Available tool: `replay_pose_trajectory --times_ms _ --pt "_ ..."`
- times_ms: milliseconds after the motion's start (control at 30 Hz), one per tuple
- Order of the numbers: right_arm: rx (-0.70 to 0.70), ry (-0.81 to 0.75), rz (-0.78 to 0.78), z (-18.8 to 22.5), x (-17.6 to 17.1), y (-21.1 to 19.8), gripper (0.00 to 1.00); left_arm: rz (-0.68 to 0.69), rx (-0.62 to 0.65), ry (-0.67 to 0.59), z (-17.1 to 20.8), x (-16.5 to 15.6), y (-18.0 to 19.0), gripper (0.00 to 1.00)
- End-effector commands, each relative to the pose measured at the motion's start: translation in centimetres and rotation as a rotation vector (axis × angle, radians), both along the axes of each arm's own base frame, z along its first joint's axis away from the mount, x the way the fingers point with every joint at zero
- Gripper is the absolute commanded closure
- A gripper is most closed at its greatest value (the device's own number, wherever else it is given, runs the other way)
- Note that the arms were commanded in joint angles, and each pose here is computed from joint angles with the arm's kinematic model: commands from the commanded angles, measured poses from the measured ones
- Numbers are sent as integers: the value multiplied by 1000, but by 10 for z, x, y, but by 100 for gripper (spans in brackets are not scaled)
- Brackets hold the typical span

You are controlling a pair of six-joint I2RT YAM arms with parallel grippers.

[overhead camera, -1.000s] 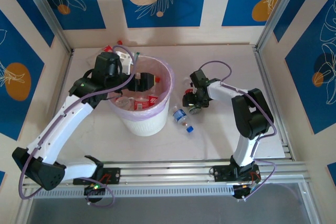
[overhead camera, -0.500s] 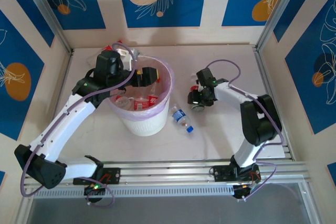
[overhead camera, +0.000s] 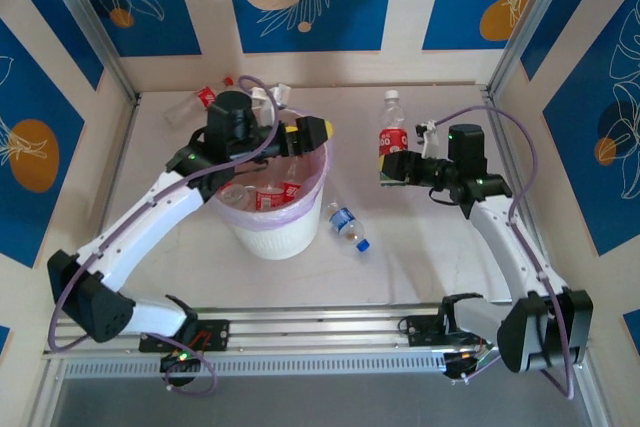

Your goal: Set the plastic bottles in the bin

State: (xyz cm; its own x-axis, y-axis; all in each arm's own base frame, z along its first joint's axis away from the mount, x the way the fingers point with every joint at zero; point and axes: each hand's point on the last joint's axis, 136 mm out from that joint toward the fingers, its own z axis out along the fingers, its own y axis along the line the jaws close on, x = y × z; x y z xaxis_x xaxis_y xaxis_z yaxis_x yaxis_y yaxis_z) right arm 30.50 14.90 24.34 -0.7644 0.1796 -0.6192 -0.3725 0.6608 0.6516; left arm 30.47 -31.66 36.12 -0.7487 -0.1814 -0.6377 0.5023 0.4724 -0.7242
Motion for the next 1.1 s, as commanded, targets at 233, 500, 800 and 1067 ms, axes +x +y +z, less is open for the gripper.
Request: replay_pose_trajectory --times_ms 233,500,800,1067 --pt "179 -143 306 70 -56 45 54 -162 -99 -37 24 -13 -69 5" --pt "213 -161 333 84 -59 57 54 -219 -98 -31 19 -18 -94 6" --pt "217 -190 382 103 -60 75 54 -216 -71 -54 23 -20 -91 10" --pt "208 -205 415 114 -60 87 54 -183 -56 -106 41 -16 -78 10"
